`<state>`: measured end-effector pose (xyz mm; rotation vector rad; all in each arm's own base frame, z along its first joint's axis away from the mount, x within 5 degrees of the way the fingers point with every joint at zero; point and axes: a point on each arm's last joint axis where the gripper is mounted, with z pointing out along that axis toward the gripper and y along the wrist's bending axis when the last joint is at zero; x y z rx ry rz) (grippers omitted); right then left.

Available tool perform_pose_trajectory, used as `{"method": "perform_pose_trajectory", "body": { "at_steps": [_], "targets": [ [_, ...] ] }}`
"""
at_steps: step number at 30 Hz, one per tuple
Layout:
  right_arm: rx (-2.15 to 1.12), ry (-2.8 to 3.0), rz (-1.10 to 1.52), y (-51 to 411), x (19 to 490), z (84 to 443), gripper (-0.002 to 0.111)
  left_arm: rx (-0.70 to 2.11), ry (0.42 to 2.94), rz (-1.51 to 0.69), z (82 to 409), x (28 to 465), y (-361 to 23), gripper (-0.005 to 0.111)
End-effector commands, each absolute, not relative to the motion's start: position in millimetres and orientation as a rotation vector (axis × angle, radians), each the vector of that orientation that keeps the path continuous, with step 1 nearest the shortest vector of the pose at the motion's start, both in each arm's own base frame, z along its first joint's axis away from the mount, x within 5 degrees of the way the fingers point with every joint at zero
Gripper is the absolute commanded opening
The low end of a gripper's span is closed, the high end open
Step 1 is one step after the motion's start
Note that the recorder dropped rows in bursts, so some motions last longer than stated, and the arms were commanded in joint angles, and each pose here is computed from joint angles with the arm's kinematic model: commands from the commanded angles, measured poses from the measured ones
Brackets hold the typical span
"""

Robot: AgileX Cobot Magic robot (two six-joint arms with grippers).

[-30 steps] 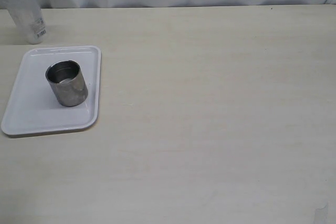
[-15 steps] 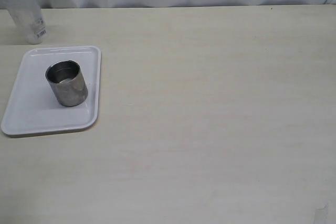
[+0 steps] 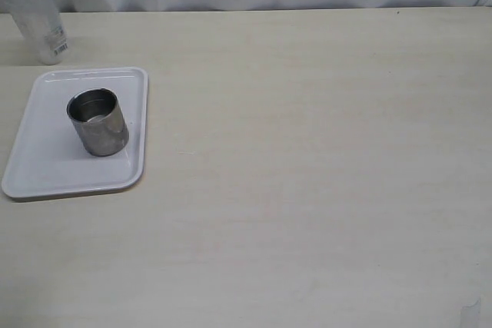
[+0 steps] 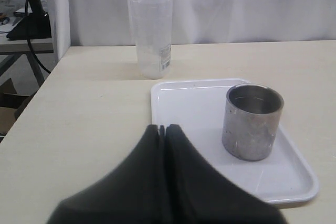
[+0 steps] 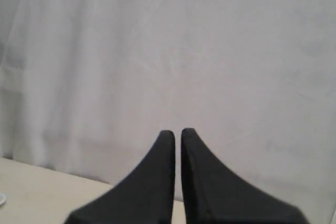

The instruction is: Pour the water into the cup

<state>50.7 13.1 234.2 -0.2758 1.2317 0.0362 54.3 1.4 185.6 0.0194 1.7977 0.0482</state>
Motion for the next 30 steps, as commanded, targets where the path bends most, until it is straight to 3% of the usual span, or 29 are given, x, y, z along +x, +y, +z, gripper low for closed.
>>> {"method": "perform_pose_trajectory", "body": {
  "at_steps": [1,14,30],
  "targets": [
    [-0.242,1.401,0.083,12,54,219,0.004,0.024,1.792,0.042,185,54,1,0.0],
    [-0.242,1.788,0.092,10,53,184,0.004,0.024,1.792,0.042,185,54,1,0.0],
    [-0.195,1.785,-0.045,3,54,185,0.004,0.024,1.792,0.042,185,54,1,0.0]
  ]
}}
